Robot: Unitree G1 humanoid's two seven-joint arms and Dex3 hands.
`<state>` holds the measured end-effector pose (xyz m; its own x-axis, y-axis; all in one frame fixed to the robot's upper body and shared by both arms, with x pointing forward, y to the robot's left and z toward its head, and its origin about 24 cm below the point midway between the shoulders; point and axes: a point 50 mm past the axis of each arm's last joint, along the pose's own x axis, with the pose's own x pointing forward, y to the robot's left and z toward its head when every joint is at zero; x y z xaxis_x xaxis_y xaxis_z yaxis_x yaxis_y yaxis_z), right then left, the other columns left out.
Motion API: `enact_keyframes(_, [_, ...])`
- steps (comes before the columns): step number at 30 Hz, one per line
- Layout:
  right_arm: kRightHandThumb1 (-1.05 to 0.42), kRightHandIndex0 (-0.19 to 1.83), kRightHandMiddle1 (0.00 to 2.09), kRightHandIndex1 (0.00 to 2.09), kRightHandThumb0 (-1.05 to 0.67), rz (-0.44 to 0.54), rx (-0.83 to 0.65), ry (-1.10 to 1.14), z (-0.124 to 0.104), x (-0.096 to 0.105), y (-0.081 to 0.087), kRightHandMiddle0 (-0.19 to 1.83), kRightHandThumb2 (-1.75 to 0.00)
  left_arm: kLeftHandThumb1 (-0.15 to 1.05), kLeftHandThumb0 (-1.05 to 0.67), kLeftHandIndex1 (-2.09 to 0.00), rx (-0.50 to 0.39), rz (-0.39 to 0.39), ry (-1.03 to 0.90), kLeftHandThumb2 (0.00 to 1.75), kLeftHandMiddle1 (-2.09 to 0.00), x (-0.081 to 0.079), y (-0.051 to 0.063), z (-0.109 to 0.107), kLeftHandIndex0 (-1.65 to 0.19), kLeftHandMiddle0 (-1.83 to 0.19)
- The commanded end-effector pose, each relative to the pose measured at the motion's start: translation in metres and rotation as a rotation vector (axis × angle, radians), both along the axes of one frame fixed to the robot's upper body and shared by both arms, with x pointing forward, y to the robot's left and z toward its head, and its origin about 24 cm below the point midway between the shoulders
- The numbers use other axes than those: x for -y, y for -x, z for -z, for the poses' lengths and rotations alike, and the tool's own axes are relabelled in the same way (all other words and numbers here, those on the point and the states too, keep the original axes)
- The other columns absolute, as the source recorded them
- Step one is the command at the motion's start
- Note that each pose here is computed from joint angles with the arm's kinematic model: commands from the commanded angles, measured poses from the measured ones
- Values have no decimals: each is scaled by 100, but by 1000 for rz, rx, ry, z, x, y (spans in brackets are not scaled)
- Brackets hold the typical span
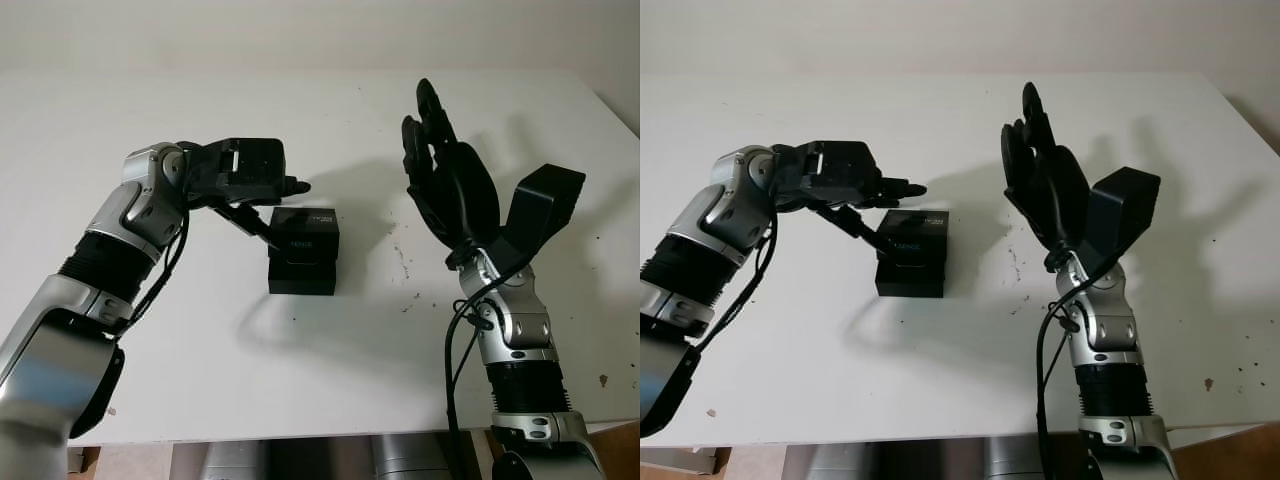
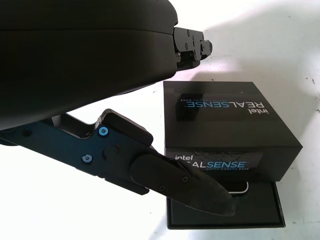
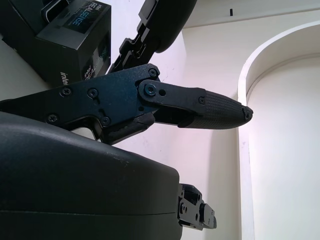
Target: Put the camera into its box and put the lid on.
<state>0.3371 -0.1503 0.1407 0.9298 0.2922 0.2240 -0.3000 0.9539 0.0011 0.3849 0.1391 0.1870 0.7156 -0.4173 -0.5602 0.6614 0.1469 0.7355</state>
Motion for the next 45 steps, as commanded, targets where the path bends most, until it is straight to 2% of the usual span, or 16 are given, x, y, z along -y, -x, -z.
enact_keyframes(1, [-105,-19,0,0,-72,3,20,6,-5,2,1,-19,-56,93,-75,-9,23,27,0,6,-8,5,1,-2,0,-7])
enact_keyframes(10, [-105,-19,0,0,-71,13,17,9,-6,4,2,-19,-55,97,-77,-11,36,55,-39,6,-11,9,1,0,-7,-21])
enact_keyframes(22, [-105,-19,0,0,-71,10,17,11,-6,6,2,-19,-55,90,-69,-12,50,76,-97,5,-12,13,4,4,-15,-34])
enact_keyframes(25, [-105,-19,0,0,-72,6,20,12,-7,6,3,-19,-55,90,-64,-20,74,88,-94,5,-23,12,4,6,-28,-43])
enact_keyframes(28, [-105,-19,0,0,-72,5,19,9,-7,5,3,-19,-55,90,-57,-31,93,93,-89,5,-61,12,6,8,-34,-33])
enact_keyframes(31, [-105,-19,0,0,-71,8,19,13,-7,5,3,-19,-55,93,-43,-64,117,80,-75,6,-120,12,6,10,-41,-28])
enact_keyframes(33, [-105,-19,0,0,-71,9,19,18,-7,5,3,-19,-56,96,-38,-83,124,76,-66,6,-144,11,7,10,-38,-31])
enact_keyframes(35, [-105,-19,0,0,-71,8,19,12,-7,5,3,-19,-55,101,-36,-98,135,78,-56,6,-155,11,7,9,-36,-38])
enact_keyframes(38, [-105,-19,0,0,-71,8,18,11,-7,5,3,-19,-55,104,-35,-110,142,76,-46,12,-152,11,8,7,-32,-39])
enact_keyframes(42, [-105,-19,0,0,-71,15,9,13,-8,5,3,-19,-55,105,-37,-175,127,59,-3,34,-179,12,8,5,-24,-40])
enact_keyframes(45, [-105,-19,0,0,-71,19,3,10,-8,5,3,-19,-53,105,-37,-196,120,49,8,42,-190,12,8,4,-23,-39])
